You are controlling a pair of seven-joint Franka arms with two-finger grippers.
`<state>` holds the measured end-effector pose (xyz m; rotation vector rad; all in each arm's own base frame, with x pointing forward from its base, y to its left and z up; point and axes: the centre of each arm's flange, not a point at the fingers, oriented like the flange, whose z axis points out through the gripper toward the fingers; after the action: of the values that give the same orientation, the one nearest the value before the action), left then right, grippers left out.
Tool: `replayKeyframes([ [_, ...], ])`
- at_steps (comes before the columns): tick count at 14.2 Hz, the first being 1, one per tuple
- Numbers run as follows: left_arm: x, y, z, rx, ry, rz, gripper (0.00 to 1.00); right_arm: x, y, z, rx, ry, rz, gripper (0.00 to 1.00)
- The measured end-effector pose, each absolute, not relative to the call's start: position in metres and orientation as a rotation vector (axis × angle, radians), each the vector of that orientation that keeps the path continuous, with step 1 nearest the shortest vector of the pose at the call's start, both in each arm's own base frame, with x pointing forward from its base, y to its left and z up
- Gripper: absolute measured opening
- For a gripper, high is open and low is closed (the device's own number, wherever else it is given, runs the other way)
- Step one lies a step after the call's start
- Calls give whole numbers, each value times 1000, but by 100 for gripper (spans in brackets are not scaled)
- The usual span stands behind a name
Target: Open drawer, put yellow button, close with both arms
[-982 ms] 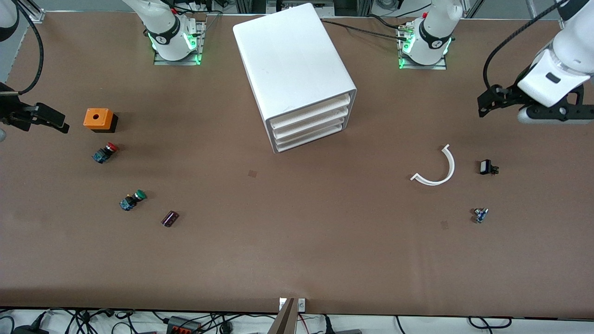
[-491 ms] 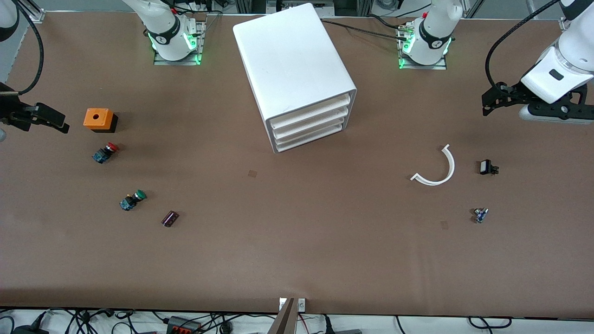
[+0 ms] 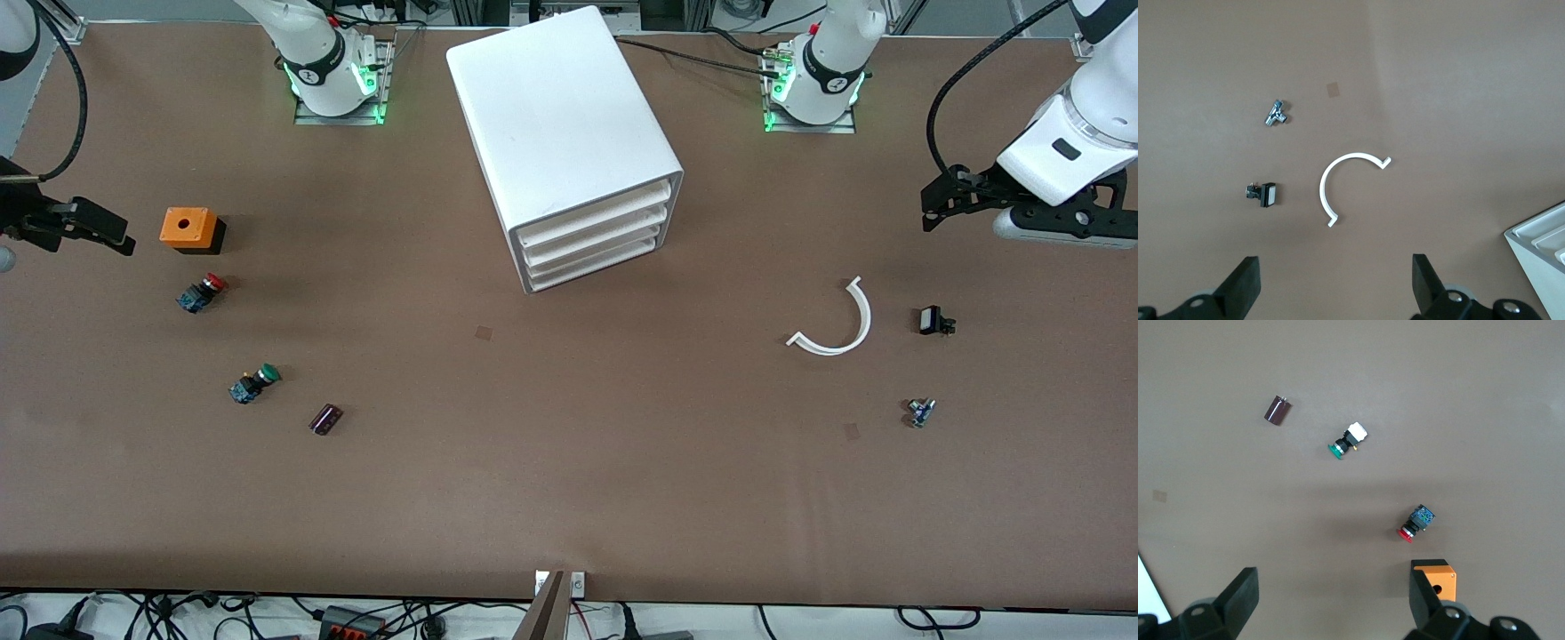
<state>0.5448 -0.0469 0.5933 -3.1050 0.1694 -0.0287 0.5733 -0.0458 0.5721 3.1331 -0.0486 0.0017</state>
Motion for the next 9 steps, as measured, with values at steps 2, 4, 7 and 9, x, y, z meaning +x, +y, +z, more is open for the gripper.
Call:
replayKeyframes([
  [2,551,-51,598,-3106,182,-46,100,573,-44,573,3133,-42,10,100],
  [4,555,-53,597,-3108,186,-48,100,574,-44,574,3133,-42,13,100],
  [7,558,-53,595,-3109,186,-44,100,573,-44,574,3133,-42,13,100],
  [9,558,-53,594,-3109,186,-42,100,573,-44,574,3133,-42,13,100],
])
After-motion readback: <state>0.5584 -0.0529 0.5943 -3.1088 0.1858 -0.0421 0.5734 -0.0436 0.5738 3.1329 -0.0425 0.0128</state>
